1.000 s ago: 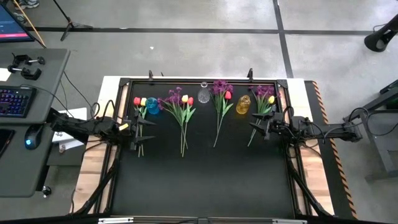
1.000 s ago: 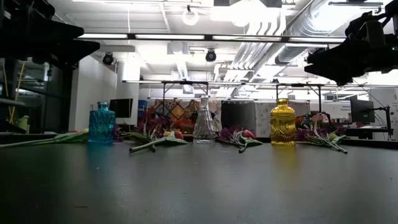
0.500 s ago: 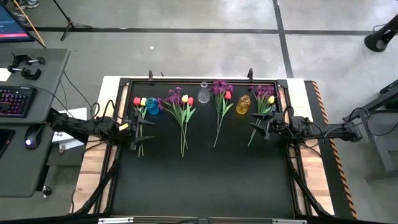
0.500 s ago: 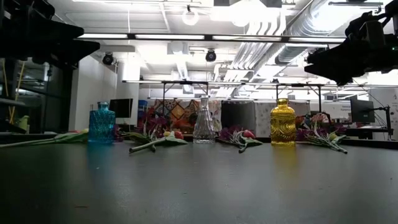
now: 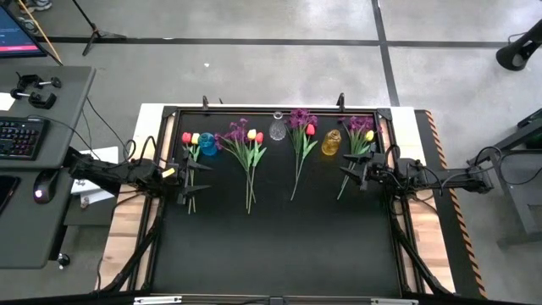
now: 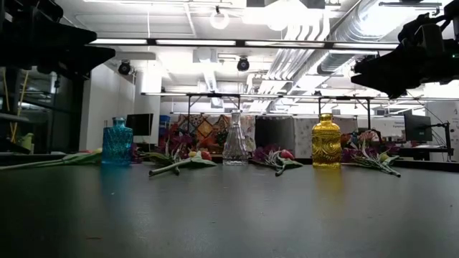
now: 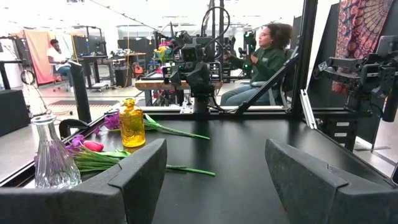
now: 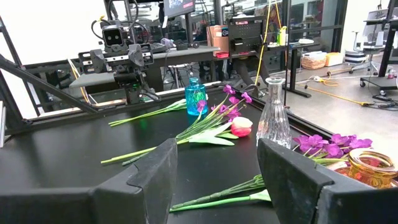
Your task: Sort flowers into vase by color
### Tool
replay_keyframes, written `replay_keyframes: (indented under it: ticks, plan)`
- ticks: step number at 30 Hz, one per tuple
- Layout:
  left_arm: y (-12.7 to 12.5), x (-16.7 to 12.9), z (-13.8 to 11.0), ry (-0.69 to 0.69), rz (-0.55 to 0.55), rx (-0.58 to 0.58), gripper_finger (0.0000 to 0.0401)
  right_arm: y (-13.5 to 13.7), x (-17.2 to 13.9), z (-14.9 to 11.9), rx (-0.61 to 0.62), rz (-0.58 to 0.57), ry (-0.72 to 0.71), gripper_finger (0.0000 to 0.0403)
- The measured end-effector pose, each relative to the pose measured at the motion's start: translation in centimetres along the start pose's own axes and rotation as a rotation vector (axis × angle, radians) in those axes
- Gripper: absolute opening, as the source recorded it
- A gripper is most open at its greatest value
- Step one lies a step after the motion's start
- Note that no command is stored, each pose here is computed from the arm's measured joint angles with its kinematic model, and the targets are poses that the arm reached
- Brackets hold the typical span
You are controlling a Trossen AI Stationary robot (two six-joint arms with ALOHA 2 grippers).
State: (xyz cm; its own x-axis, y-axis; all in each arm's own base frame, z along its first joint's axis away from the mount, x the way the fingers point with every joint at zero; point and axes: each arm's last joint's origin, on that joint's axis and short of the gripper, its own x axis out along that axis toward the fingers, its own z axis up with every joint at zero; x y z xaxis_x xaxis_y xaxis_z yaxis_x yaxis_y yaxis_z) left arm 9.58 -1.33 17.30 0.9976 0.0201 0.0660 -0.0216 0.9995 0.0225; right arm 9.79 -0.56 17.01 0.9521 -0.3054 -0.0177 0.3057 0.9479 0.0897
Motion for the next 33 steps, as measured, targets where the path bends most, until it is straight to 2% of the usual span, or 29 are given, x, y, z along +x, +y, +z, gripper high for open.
replay_keyframes:
  ticks: [6, 13, 33]
  plan:
    - [0.00, 0.00, 0.01, -0.001, 0.000, 0.002, 0.0262, 0.00, 0.00, 0.00, 0.000, 0.000, 0.000, 0.0213]
    - [0.00, 0.00, 0.00, 0.000, 0.001, 0.162, 0.0262, 0.00, 0.00, 0.00, 0.000, 0.000, 0.000, 0.0213]
    - [0.00, 0.00, 0.01, 0.000, 0.000, 0.129, 0.0262, 0.00, 0.00, 0.00, 0.000, 0.000, 0.000, 0.0213]
